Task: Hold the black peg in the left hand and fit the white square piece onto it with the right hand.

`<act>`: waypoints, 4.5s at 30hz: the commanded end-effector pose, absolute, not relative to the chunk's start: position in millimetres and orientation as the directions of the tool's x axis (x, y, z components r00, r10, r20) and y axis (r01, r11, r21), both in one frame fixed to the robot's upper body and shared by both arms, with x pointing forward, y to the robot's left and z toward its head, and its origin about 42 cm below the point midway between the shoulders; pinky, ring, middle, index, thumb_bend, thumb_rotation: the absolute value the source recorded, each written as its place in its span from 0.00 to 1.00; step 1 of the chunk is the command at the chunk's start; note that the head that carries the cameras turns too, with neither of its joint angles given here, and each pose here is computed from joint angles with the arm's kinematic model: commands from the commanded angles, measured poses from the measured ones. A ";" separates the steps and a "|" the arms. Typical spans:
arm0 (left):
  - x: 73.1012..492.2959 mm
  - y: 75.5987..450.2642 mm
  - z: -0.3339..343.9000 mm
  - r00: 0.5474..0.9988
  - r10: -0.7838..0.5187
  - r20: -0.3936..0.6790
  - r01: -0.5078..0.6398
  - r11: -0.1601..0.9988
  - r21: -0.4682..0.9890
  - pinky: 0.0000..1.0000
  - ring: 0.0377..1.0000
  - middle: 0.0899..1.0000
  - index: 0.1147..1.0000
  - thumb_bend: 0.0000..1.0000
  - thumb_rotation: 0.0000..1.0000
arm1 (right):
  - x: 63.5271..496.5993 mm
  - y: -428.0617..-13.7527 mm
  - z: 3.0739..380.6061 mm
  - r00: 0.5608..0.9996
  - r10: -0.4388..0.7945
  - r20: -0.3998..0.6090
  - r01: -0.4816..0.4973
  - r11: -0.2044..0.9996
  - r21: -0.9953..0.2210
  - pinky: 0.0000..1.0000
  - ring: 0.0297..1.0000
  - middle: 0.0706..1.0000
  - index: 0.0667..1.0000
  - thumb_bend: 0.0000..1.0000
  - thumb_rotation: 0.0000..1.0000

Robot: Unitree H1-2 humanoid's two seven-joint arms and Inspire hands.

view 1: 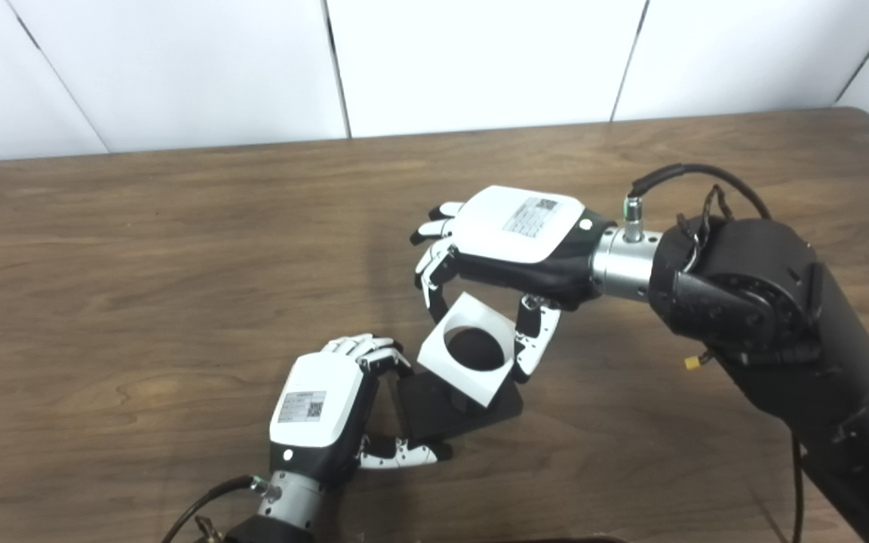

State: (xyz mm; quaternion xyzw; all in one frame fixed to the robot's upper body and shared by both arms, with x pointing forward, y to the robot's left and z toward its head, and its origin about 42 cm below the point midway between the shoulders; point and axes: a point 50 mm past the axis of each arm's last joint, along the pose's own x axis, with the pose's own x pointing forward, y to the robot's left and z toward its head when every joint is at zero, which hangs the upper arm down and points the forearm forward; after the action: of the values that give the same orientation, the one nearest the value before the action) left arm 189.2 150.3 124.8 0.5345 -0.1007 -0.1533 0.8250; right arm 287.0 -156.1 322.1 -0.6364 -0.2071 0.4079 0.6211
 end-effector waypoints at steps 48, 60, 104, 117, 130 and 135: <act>185.2 145.8 129.4 0.925 -0.380 -0.014 0.170 0.380 0.909 0.76 0.79 0.73 0.42 0.52 0.05 | 286.6 -157.5 327.1 0.584 0.768 -0.265 -0.192 -0.186 -0.963 0.98 0.93 0.76 0.45 0.52 0.13; 185.5 145.0 130.8 0.925 -0.379 -0.013 0.170 0.384 0.908 0.76 0.79 0.73 0.42 0.52 0.05 | 285.9 -155.4 321.0 0.584 0.762 -0.280 -0.180 -0.215 -0.960 0.98 0.94 0.77 0.45 0.52 0.13; 187.2 144.8 130.8 0.926 -0.377 -0.015 0.166 0.373 0.913 0.75 0.79 0.73 0.42 0.52 0.05 | 289.7 -172.5 335.0 0.652 0.718 -0.243 -0.138 -0.203 -0.969 0.93 0.94 0.82 0.70 0.90 0.27; 187.7 146.2 133.6 0.927 -0.371 -0.062 0.244 0.467 0.850 0.80 0.77 0.77 0.73 0.85 0.43 | 282.5 -182.2 333.1 0.684 0.697 -0.217 -0.145 -0.162 -0.976 0.92 0.92 0.81 0.61 0.93 0.38; 194.0 154.2 142.7 0.897 -0.405 -0.180 0.425 0.671 0.608 1.00 1.00 1.00 1.00 1.00 0.36 | 289.0 -191.9 333.3 0.727 0.660 -0.187 -0.144 -0.120 -0.982 0.94 0.93 0.83 0.68 0.91 0.55; 193.8 161.2 156.9 0.891 -0.417 -0.182 0.438 0.680 0.588 0.96 1.00 1.00 1.00 1.00 0.36 | 293.0 -196.2 333.6 0.739 0.649 -0.183 -0.143 -0.113 -0.983 0.93 0.93 0.82 0.68 0.89 0.58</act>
State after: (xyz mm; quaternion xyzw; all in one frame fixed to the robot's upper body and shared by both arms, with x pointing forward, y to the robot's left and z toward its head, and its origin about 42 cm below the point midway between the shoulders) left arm 193.5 158.7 148.8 0.3334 0.0095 -0.2271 0.9150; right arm 288.9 -193.0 317.9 -0.6732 -0.1640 0.3392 0.6363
